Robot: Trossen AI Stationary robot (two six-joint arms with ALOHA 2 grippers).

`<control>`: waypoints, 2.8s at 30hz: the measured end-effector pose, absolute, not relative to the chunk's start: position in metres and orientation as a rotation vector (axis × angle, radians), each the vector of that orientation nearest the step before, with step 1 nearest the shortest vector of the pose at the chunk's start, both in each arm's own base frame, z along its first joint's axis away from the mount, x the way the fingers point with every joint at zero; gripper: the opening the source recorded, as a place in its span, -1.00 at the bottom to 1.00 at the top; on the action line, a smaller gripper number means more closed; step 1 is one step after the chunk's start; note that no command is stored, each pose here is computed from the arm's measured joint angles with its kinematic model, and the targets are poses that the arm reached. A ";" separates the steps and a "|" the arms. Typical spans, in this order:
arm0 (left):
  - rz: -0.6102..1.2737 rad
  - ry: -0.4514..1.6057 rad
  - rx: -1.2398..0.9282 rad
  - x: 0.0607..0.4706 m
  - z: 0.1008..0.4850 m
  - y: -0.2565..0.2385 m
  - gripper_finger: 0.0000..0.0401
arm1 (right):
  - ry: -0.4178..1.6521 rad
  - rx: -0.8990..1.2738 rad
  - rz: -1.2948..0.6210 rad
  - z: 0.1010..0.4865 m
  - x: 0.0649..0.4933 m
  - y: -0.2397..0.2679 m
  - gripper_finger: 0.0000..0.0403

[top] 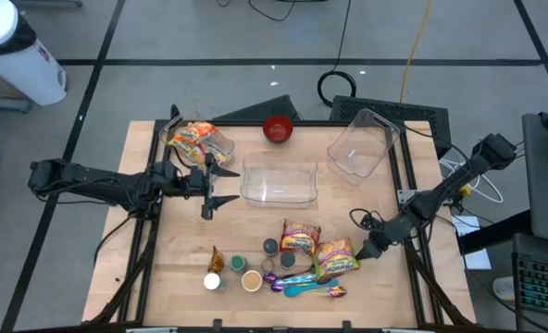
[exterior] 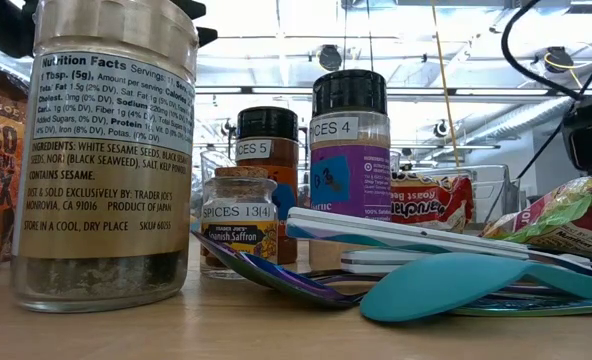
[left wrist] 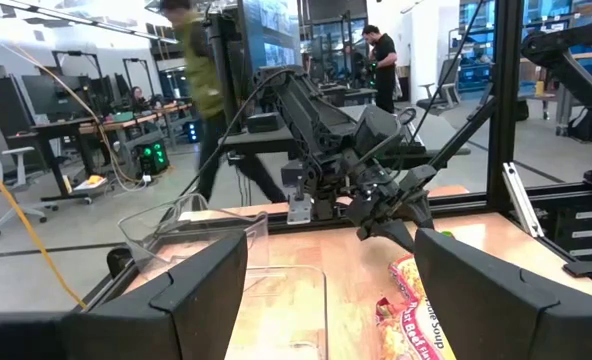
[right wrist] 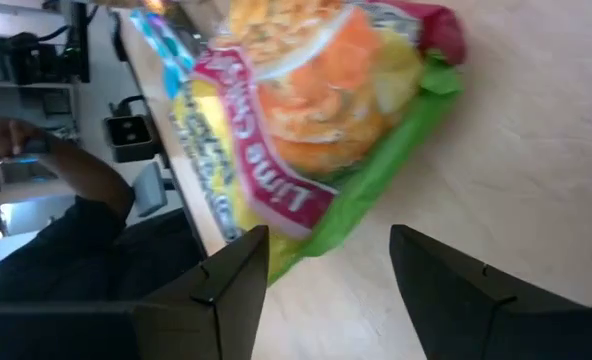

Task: Pick & Place Food Item
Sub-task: Put the green noodle pack into the left transparent bin

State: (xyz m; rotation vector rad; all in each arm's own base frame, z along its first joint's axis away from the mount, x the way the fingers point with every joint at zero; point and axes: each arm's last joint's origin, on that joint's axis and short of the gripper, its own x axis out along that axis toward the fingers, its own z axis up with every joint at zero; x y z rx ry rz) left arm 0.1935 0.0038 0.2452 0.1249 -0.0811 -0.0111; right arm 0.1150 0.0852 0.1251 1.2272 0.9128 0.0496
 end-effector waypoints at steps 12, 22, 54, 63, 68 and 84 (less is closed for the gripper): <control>0.039 -0.076 0.103 0.194 0.245 0.005 0.48 | 0.934 1.191 0.078 0.123 0.117 0.088 -0.54; 0.038 -0.075 0.101 0.194 0.245 0.005 0.48 | 0.861 1.099 0.189 0.127 0.122 0.091 -0.88; 0.038 -0.077 0.101 0.193 0.245 0.005 0.48 | 0.331 0.536 0.396 0.248 0.142 0.099 -1.00; 0.039 -0.077 0.121 0.193 0.245 0.005 0.48 | 0.112 0.041 0.426 0.267 0.145 0.105 -1.00; 0.039 -0.076 0.109 0.193 0.245 0.005 0.48 | 0.096 -0.020 0.471 0.257 0.159 0.123 -0.77; 0.037 -0.070 0.062 0.194 0.244 0.005 0.48 | 0.702 -0.297 0.368 0.260 0.202 0.195 0.19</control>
